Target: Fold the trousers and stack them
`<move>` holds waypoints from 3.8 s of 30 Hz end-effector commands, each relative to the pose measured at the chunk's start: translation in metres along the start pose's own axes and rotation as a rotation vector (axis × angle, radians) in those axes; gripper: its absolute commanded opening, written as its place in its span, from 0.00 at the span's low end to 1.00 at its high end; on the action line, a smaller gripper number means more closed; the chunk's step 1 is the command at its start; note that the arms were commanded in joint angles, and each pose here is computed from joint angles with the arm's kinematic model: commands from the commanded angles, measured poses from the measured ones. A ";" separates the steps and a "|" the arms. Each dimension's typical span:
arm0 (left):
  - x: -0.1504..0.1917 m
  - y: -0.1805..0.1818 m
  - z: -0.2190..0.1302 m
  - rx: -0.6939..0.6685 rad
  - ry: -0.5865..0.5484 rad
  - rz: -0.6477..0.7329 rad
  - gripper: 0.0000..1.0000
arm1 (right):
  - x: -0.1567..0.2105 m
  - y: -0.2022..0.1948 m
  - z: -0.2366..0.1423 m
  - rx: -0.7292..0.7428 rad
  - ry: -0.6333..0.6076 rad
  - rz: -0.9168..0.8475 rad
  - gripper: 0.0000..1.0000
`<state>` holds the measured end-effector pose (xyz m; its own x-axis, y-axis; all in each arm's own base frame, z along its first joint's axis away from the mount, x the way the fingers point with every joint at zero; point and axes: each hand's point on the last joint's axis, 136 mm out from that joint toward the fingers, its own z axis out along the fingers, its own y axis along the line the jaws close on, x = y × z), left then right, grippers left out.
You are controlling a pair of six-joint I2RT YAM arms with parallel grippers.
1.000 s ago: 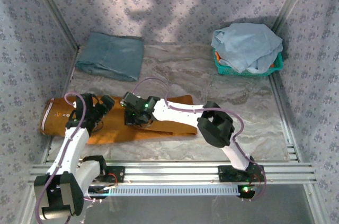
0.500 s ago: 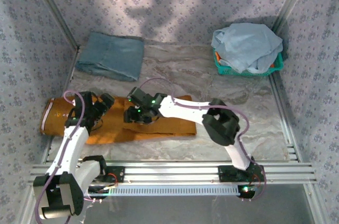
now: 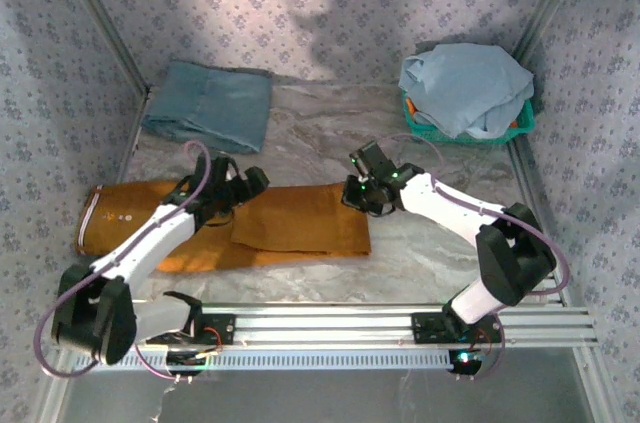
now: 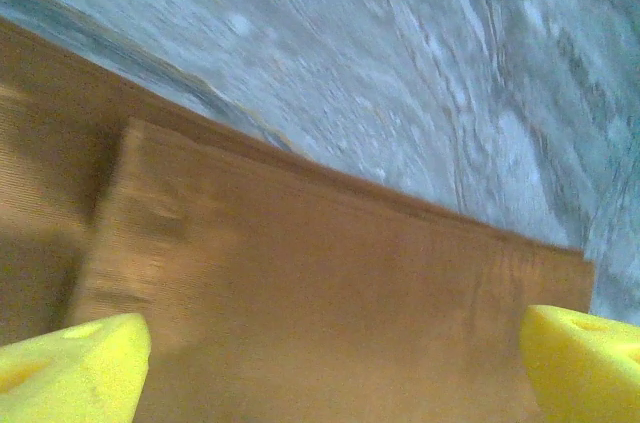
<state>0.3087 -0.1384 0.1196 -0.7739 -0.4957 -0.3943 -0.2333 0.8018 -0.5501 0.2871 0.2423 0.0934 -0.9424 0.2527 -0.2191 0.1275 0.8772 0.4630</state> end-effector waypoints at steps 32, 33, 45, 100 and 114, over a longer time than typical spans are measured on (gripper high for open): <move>0.066 0.063 0.020 -0.076 0.097 0.101 0.99 | 0.004 -0.066 -0.004 -0.044 0.238 -0.112 0.47; 0.067 0.064 0.020 -0.079 0.096 0.099 0.99 | 0.005 -0.064 0.001 -0.046 0.254 -0.112 0.46; 0.064 0.066 0.008 -0.074 0.075 0.093 1.00 | 0.029 -0.077 0.043 0.081 0.357 -0.151 0.33; 0.046 0.110 0.039 -0.319 0.122 0.079 0.01 | -0.094 0.055 -0.186 0.030 -0.227 -0.143 0.00; 0.063 0.108 0.049 -0.289 0.145 0.096 0.00 | -0.025 0.197 -0.097 -0.230 -0.064 -0.234 0.00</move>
<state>0.2682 -0.0714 0.0138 -0.8389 -0.3971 -0.3723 -0.3561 0.9177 -0.1764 0.3029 0.3332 0.2721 -0.9058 0.0676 -0.4183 -0.1644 0.8538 0.4940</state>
